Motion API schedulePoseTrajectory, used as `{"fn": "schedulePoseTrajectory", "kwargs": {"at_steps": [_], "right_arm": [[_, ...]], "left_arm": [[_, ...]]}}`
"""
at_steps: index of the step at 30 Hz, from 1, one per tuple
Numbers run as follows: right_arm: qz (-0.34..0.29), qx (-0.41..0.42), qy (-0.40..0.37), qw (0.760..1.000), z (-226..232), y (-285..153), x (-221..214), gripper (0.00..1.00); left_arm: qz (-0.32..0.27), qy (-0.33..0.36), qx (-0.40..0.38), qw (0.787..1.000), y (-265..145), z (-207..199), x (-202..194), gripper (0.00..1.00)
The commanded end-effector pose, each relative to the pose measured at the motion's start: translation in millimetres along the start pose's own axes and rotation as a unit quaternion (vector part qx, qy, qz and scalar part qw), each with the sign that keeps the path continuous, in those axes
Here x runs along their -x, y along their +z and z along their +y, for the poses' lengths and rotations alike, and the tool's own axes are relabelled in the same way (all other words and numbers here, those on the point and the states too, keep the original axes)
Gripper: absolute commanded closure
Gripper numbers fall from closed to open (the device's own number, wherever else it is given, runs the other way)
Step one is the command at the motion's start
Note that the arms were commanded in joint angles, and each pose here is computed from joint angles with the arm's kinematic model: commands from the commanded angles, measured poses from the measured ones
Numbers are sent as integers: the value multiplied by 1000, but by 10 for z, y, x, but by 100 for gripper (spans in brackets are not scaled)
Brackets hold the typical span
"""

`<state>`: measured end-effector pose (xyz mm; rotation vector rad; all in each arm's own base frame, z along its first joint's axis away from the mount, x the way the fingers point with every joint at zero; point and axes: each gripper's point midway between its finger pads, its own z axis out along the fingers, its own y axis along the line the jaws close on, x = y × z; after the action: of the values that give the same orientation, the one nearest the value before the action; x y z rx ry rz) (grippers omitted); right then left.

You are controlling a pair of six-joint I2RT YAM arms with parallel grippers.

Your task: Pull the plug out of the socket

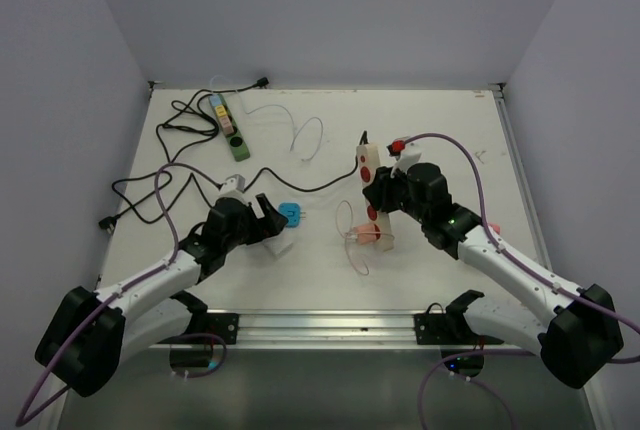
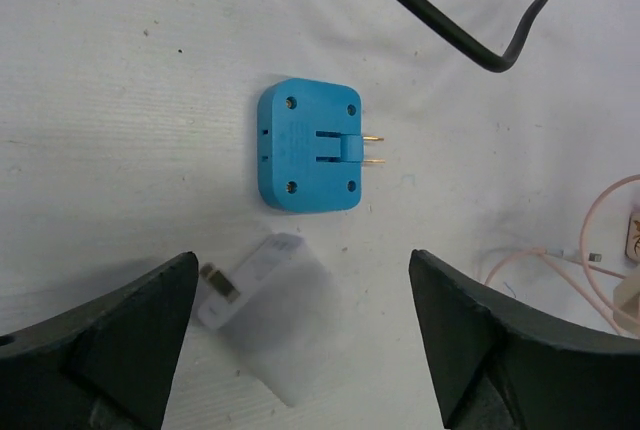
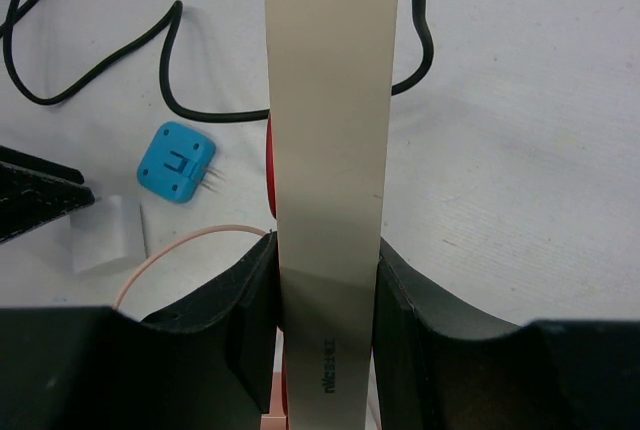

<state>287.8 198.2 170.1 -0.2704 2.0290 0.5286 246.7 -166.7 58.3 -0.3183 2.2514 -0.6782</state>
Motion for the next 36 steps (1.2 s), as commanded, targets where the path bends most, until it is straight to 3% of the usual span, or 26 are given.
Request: {"fn": "schedulePoseTrajectory", "kwargs": {"at_steps": [1,9,15,22,30,36], "right_arm": [[-69,37,16,997,198,-20,418,100],[-77,71,34,994,337,-15,485,100],[-87,98,53,990,460,9,588,100],[-88,116,64,987,538,61,608,100],[-95,123,75,985,565,30,643,100],[-97,126,81,984,575,17,644,100]], "left_arm": [[-29,0,-21,999,-67,-117,171,8],[-37,-7,-113,993,-332,-657,421,5],[-34,-20,-198,979,-513,-1187,513,11],[4,7,-276,961,-605,-1903,212,12],[38,29,-279,959,-426,-2210,-115,18],[60,42,-269,960,-334,-2280,-303,28]]}}
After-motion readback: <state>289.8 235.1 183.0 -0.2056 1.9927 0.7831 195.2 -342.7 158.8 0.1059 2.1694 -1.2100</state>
